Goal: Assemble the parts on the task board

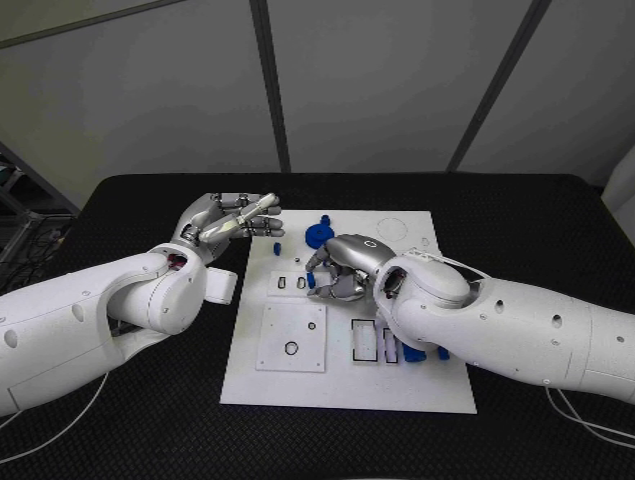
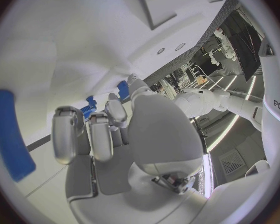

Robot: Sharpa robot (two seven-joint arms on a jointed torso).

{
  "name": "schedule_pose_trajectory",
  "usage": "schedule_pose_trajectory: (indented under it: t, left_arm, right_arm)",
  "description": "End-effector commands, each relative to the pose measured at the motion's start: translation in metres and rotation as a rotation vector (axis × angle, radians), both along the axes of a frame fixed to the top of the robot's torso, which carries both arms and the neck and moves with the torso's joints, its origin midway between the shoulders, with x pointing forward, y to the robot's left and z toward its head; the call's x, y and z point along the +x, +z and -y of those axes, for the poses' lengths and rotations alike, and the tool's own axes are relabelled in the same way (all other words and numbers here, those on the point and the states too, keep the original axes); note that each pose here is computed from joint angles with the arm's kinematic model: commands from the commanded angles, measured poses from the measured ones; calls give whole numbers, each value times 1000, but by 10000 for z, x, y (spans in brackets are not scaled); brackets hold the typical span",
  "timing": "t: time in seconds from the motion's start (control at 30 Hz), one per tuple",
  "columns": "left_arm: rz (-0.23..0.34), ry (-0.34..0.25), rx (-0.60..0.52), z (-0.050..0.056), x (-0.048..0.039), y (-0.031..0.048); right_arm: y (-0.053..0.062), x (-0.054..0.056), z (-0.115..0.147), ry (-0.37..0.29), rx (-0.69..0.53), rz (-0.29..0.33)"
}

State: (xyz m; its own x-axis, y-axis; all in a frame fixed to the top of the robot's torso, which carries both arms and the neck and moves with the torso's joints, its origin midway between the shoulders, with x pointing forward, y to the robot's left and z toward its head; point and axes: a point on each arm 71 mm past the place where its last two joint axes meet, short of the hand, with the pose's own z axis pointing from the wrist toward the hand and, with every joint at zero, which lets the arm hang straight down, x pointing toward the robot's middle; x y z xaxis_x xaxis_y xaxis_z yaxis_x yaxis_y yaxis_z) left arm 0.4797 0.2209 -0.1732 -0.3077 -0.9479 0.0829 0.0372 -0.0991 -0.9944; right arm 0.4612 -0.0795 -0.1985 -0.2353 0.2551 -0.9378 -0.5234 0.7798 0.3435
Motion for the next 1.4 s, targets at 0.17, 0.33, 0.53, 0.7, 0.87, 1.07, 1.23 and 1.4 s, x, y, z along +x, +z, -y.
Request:
schedule_pose_trajectory:
  t: [0.17, 0.33, 0.53, 0.7, 0.87, 1.07, 1.23, 1.4]
  left_arm:
    - [7, -16, -5, 18, 2, 12]
    - [26, -22, 16, 20, 6, 15]
    - [33, -22, 43, 9, 23, 5]
    - [33, -22, 99, -19, 41, -16]
    - [14, -33, 201, -66, 63, -58]
    - [-122, -179, 448, -46, 94, -162]
    - [-224, -293, 670, 17, 162, -159]
    - [-277, -332, 850, 121, 239, -104]
  right_arm:
    - [67, -19, 18, -12, 61, 57]
    - [132, -60, 60, 21, 128, 103]
    - [225, -151, 127, 79, 225, 130]
    - [308, -239, 299, 100, 257, 113]
    - [446, -232, 568, 68, 316, 48]
    - [668, -53, 1001, -34, 492, -107]
    - [757, 91, 1228, -83, 566, -172]
    - [775, 233, 1395, -126, 616, -197]
